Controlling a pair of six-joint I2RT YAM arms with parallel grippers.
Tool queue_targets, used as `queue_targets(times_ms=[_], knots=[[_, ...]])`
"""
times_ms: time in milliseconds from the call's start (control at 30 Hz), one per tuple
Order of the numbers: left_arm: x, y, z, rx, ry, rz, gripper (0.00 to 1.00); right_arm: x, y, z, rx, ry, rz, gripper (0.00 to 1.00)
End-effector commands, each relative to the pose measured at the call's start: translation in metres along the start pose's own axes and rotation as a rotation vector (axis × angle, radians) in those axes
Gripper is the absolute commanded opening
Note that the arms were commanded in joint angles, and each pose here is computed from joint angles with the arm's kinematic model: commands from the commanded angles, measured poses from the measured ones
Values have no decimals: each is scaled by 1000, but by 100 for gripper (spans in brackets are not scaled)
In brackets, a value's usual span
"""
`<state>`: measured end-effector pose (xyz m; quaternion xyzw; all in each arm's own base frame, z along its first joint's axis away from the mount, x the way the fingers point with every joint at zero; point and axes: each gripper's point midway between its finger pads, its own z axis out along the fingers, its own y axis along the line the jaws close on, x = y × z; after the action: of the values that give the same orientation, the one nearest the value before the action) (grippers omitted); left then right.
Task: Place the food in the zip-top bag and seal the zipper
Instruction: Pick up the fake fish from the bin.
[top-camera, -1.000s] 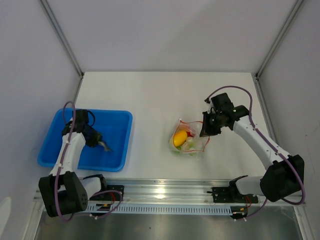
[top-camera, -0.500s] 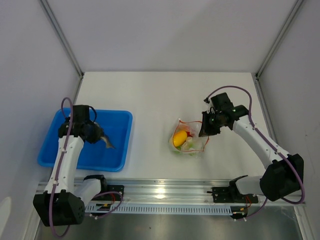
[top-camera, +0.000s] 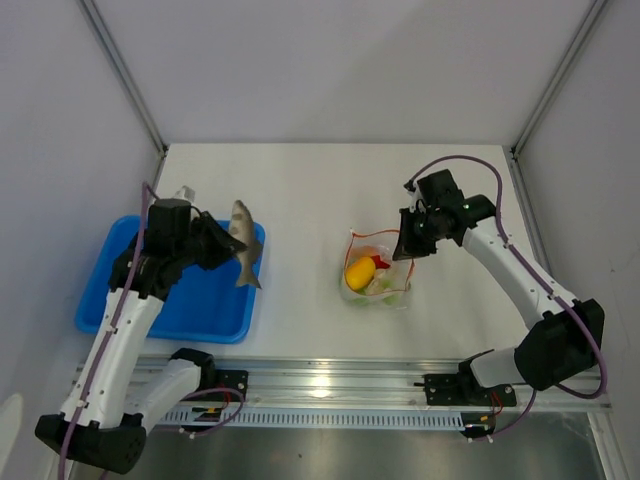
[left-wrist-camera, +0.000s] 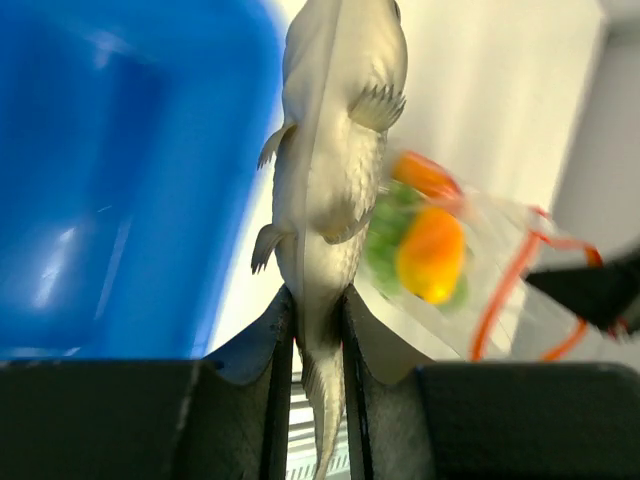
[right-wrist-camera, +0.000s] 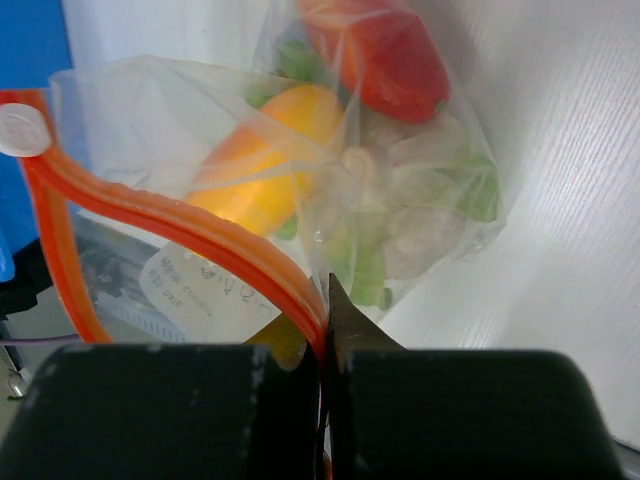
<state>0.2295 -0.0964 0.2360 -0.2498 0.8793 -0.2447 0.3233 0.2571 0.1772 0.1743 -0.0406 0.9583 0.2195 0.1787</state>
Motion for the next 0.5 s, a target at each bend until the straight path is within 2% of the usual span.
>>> queue_targets(times_ms=[0, 133, 267, 333, 467], knots=[[-7, -71, -14, 249, -20, 183, 0, -15, 17, -16, -10, -40, -7, 0], [7, -127, -28, 435, 19, 337, 1, -17, 23, -21, 1, -46, -11, 0], [37, -169, -42, 621, 147, 441, 1, -16, 22, -20, 17, -48, -8, 0], [56, -176, -35, 648, 238, 482, 1, -17, 21, -19, 24, -53, -3, 0], [83, -187, -38, 677, 347, 586, 1, -18, 21, -18, 33, -62, 6, 0]])
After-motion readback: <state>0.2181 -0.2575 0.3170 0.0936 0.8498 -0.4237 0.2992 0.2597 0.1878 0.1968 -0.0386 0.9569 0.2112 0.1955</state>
